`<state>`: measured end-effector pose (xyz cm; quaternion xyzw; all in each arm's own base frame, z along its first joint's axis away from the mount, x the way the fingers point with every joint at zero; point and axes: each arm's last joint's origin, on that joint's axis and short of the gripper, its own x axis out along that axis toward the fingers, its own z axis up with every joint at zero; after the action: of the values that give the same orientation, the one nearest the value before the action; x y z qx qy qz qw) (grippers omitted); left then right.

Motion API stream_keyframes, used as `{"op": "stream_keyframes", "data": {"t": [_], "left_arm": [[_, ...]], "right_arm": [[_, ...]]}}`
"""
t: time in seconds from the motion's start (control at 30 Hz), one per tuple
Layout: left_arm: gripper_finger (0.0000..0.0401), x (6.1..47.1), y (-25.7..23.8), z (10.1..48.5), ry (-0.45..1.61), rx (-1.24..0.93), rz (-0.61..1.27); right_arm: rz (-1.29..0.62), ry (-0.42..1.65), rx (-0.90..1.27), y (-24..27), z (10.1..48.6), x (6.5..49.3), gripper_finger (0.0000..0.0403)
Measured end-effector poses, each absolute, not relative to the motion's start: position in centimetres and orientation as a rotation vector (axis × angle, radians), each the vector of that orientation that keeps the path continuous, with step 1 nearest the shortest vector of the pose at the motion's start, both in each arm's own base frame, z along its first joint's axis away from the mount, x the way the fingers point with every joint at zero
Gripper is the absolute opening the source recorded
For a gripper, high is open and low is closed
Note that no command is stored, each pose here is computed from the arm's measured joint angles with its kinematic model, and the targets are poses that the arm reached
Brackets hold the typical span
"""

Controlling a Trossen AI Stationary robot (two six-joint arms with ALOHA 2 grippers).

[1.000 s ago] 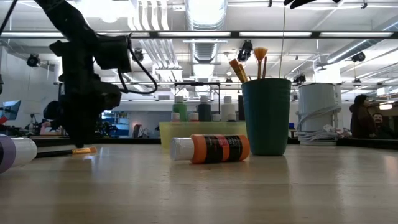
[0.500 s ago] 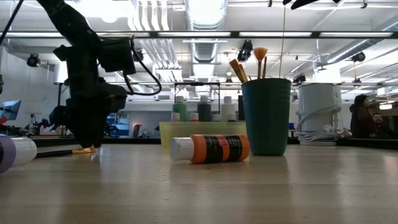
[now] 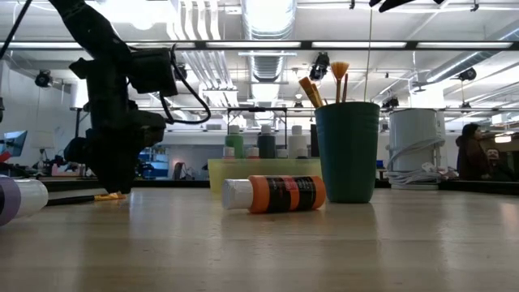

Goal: Pick & Place Paint Supplies
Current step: Put the gold paint brush into the green cup

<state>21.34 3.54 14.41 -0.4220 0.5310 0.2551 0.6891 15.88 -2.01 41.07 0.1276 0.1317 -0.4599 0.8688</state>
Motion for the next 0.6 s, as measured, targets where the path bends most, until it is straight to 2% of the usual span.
{"op": "stream_keyframes", "data": {"t": [0.33, 0.6], "left_arm": [[0.0074, 21.38, 3.44, 14.35, 1.187, -0.961, 0.569], [0.0009, 21.59, 3.15, 14.34, 1.194, -1.015, 0.513]], "right_arm": [[-0.964, 0.276, 0.265, -2.01, 41.07, 15.87, 0.0108], [-0.964, 0.278, 0.264, -2.01, 41.05, 15.86, 0.0089]]}}
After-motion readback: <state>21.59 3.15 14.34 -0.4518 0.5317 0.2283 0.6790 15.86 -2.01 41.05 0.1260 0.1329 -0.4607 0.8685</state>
